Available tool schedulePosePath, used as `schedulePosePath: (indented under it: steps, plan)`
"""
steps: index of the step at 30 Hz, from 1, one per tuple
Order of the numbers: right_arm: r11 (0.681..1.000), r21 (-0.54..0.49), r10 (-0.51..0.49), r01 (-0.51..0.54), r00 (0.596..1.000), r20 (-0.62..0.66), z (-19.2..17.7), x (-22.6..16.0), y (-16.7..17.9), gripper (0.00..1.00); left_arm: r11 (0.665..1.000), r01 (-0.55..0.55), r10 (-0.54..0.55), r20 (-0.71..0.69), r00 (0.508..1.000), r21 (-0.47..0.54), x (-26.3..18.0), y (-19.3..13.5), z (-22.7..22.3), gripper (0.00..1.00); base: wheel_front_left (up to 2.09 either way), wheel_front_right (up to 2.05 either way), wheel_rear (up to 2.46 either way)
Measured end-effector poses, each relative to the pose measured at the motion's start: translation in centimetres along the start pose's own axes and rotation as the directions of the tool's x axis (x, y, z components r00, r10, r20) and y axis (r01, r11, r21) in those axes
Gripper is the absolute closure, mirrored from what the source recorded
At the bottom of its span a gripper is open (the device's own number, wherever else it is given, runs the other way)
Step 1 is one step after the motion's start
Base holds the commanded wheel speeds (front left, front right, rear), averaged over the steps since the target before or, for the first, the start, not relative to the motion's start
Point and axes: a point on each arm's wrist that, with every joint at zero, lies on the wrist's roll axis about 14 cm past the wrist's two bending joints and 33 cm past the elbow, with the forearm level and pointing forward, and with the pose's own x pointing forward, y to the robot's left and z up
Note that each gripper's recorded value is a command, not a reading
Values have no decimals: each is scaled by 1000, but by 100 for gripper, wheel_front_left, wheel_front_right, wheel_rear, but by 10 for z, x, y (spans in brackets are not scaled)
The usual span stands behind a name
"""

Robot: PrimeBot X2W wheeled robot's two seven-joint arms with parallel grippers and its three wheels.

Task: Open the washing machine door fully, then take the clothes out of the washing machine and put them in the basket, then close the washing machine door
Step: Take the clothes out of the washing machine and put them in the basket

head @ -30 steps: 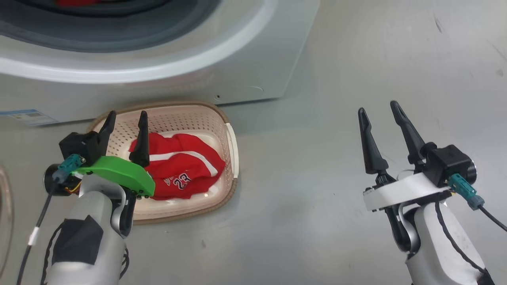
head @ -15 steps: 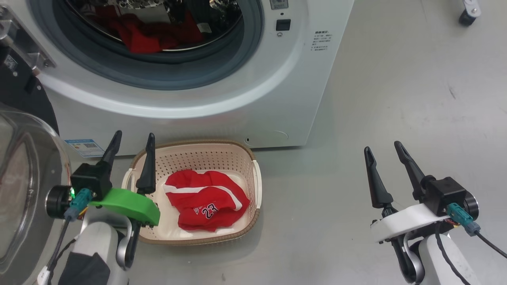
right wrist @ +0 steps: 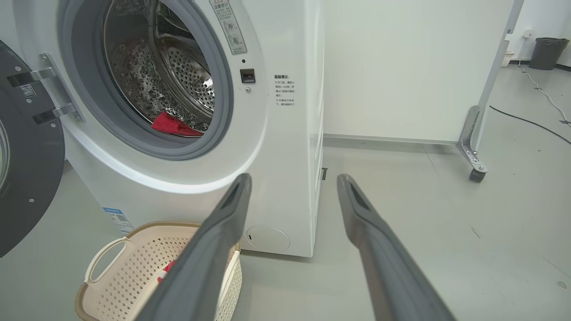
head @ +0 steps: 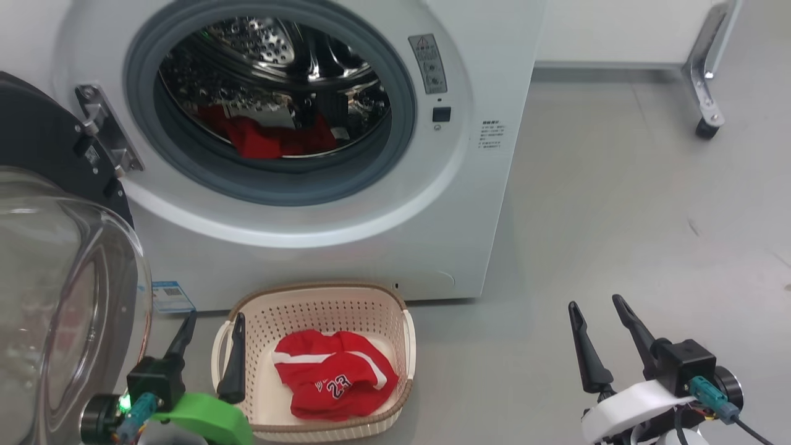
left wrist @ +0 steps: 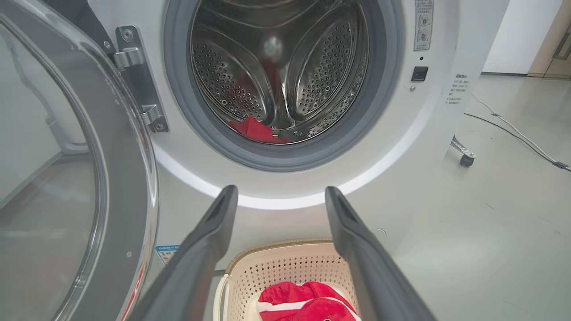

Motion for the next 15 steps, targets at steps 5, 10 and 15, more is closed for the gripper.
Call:
schedulePosePath:
  steps: [5, 10, 15]
  plan:
    - [1000, -2, -1, 1, 1000, 26, 7, -9, 2, 0, 1000, 3, -3, 37, 999, 0, -13, -4, 10, 0, 0, 0, 0]
    - [1000, -2, -3, 4, 999, 41, 11, -12, 2, 0, 1000, -1, 1, 46, 999, -1, -20, -5, 11, 0, 0, 0, 0]
    - [1000, -1, -8, 8, 999, 36, 10, -15, 1, 0, 1000, -4, 4, 56, 998, -5, -24, -6, 14, 0, 0, 0, 0]
